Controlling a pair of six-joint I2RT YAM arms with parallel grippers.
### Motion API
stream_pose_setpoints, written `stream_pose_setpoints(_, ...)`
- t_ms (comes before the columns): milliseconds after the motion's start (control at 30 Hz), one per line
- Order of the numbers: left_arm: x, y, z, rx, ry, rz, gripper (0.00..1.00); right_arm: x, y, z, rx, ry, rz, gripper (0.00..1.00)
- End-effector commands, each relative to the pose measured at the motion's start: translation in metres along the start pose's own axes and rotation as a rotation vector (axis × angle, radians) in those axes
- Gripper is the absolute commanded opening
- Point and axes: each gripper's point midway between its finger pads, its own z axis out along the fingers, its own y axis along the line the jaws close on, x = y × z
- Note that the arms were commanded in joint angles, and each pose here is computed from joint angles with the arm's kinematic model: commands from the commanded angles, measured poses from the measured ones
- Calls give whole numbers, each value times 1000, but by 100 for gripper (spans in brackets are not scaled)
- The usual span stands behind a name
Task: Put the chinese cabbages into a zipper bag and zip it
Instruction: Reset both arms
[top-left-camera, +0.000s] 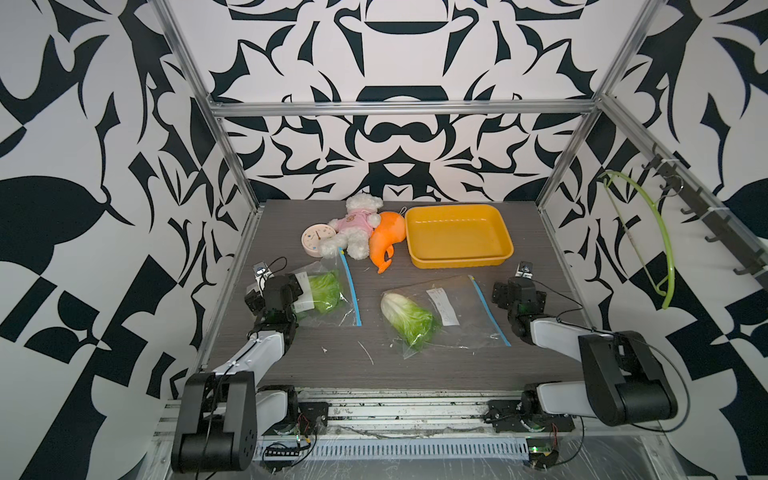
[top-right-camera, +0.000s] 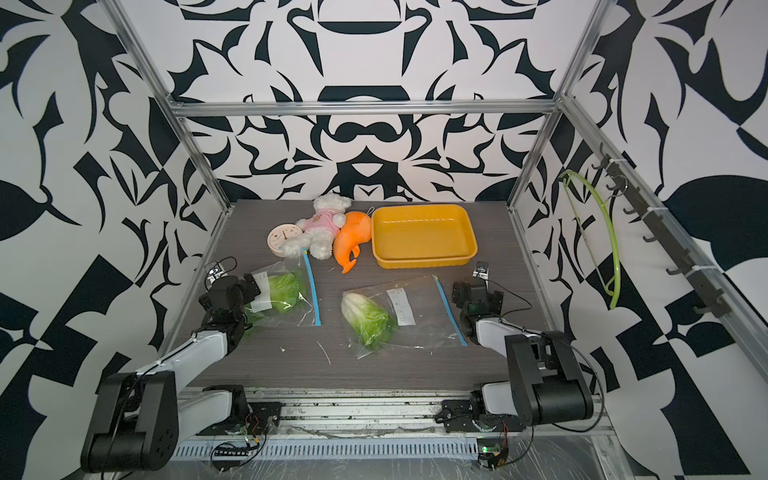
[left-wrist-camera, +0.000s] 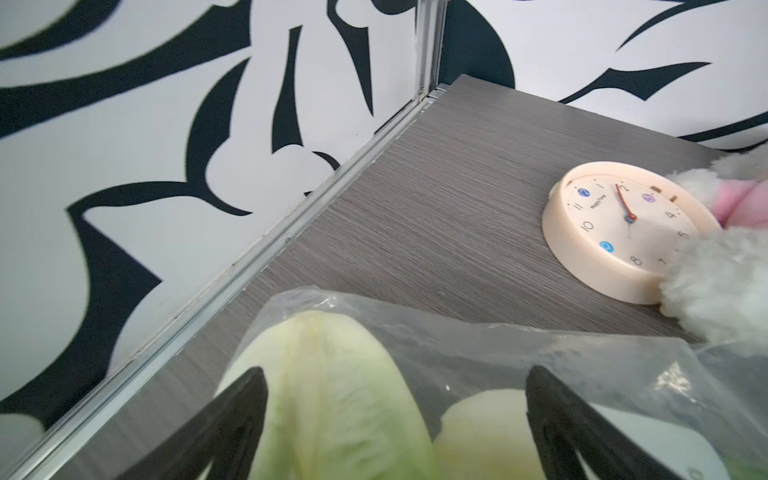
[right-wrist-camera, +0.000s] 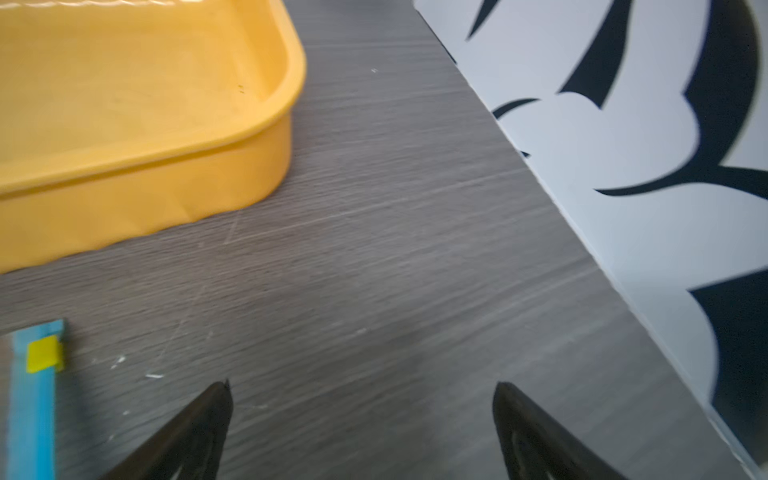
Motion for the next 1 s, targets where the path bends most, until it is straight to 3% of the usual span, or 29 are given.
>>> stream_pose_setpoints(0,-26,-22,7,105,-163,10,99,-58,16,1,-74,-194,41,100)
stream_pose_setpoints(167,1,-37,15,197,-184,50,99,-38,48,2,-257,-240,-46,100)
stream_pose_setpoints(233,0,-37,20,182,-208,43,99,-37,47,6,-248,-240,-47,100)
stream_pose_setpoints(333,8,-42,39,150,-37,76,99,-38,43,12,-203,-204,-43,100)
stream_pose_setpoints(400,2,-34,40,155,-93,30,99,-37,42,11,-204,-203,-43,100)
stream_pose_setpoints(500,6,-36,40,160,-40,36,99,-37,53,9,-263,-203,-68,100)
stream_pose_setpoints(967,5,-37,40,172,-54,45,99,-37,54,9,-266,-203,-71,100)
